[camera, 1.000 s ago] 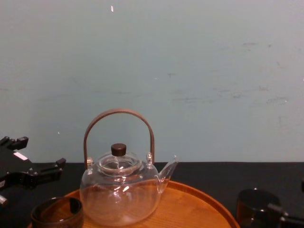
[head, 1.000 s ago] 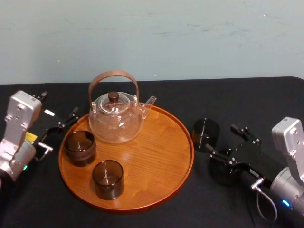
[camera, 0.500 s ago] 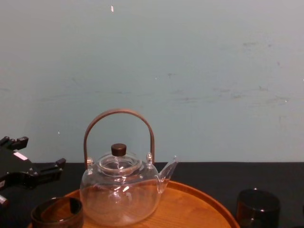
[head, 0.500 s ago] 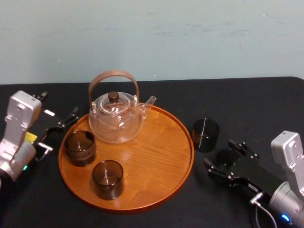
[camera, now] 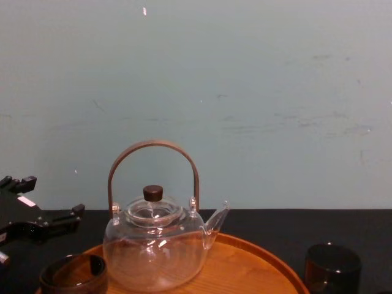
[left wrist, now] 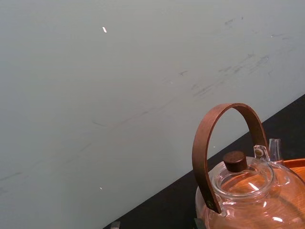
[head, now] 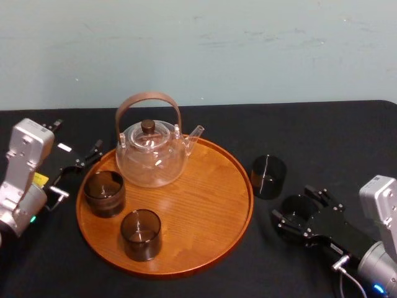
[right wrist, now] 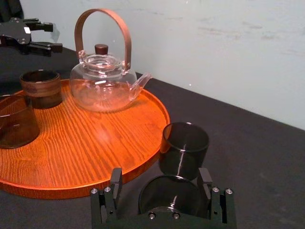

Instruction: Pick up the glass from the table and place it on the tray.

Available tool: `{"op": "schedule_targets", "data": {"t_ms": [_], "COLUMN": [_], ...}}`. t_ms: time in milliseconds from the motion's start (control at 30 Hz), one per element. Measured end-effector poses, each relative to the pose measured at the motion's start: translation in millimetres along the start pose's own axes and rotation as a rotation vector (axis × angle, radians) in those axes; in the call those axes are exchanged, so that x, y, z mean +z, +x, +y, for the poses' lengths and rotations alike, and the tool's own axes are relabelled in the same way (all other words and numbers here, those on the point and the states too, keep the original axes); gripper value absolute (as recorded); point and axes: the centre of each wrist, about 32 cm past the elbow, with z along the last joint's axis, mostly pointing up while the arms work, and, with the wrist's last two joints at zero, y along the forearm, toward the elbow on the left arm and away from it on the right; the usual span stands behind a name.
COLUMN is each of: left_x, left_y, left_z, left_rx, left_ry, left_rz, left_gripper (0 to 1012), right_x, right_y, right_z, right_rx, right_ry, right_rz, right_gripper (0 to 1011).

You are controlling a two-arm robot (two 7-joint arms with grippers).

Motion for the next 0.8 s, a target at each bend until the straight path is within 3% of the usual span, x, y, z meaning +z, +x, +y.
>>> {"op": "schedule_targets", "data": {"t_ms": [267,800], "left_x": [0.0,0.0], "left_y": [0.0,0.0], "left_z": [0,0], "left_rx": [0.0,0.0], "left_ry": [0.0,0.0], "left_rz": [0.0,0.0], "left_gripper": [1001,1001], "right_x": [5.2,-4.7], "right_y": [0.0,-5.3], "right_z": [-8.2,-25.7], "right_rx": [-0.023,-0.05], "right_ry": [0.022,0.016], "right_rz": [-0.021,0.02], "right_gripper": [1002,1002]}}
